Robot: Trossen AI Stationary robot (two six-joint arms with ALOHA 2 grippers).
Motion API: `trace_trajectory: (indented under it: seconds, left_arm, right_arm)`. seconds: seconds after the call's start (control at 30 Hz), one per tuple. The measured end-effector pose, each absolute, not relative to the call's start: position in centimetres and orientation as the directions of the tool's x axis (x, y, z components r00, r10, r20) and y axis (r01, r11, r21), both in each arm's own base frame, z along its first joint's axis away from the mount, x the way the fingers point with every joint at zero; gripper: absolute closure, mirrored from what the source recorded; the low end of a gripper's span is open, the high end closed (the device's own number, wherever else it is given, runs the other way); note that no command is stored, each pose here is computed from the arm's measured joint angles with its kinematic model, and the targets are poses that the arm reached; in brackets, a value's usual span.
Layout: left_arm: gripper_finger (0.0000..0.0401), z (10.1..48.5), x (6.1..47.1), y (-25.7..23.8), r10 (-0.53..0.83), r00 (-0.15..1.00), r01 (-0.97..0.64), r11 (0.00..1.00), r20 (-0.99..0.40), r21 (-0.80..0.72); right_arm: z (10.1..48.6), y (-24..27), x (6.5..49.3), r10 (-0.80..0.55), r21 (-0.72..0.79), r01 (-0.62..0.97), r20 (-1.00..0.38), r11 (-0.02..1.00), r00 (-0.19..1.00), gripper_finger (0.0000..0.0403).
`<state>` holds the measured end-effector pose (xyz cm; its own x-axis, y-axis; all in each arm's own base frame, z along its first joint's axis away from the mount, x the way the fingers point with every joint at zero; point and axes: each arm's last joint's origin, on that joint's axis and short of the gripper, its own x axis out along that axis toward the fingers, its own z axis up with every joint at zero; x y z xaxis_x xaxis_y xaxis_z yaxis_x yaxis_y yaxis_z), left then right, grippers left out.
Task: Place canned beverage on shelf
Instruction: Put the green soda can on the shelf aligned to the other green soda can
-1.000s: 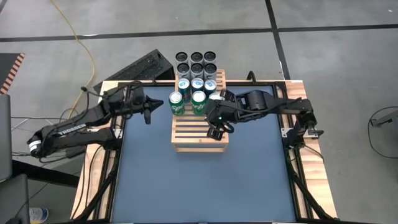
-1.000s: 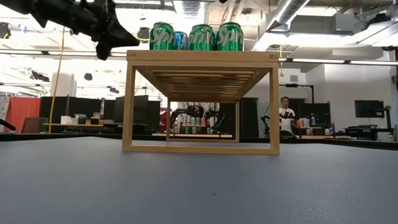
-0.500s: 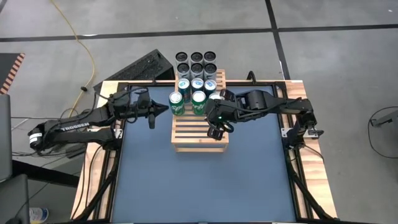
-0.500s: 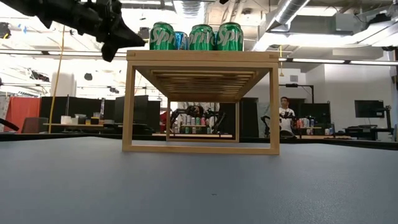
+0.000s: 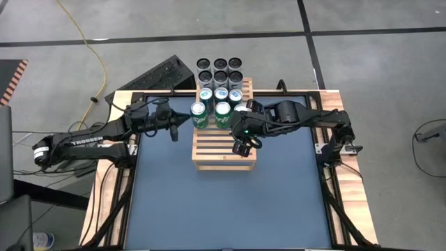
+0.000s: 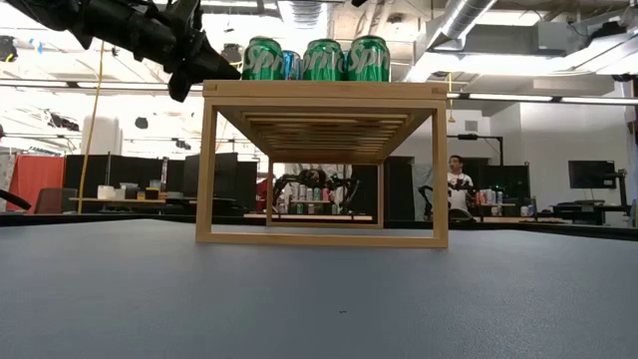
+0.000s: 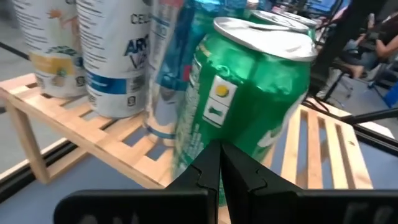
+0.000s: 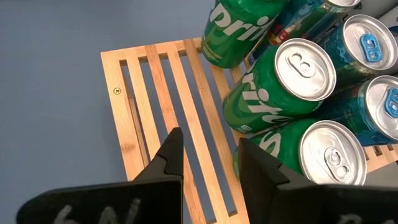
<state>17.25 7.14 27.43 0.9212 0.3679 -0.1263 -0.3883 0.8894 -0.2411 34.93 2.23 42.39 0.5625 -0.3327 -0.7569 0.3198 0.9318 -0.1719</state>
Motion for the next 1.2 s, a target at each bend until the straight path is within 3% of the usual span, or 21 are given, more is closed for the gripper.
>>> trace_trajectory:
  seconds: [0.63,0.87,1.0,1.2]
  left_arm:
    - [0.0401,26.4,18.3,8.7,0.450,0.879,-0.475,0.859,-0.159,-0.191]
    - [0.0401,26.4,18.3,8.7,0.451,0.878,-0.475,0.862,-0.160,-0.177]
    - [0.0401,26.4,18.2,8.7,0.451,0.878,-0.475,0.864,-0.161,-0.169]
    - [0.0401,26.4,18.3,8.7,0.449,0.879,-0.469,0.875,-0.161,-0.118]
  right_arm:
    - [42.8,2.7,35.4,-0.317,-0.177,0.278,-0.719,0.944,0.619,0.0305]
    - [44.1,2.1,37.2,-0.315,-0.305,0.159,-0.578,0.939,0.753,0.0303]
    - [44.7,1.0,38.6,-0.243,-0.374,0.049,-0.491,0.926,0.837,0.0271]
    - [44.2,-1.1,40.2,-0.245,-0.442,0.026,-0.448,0.897,0.860,0.0164]
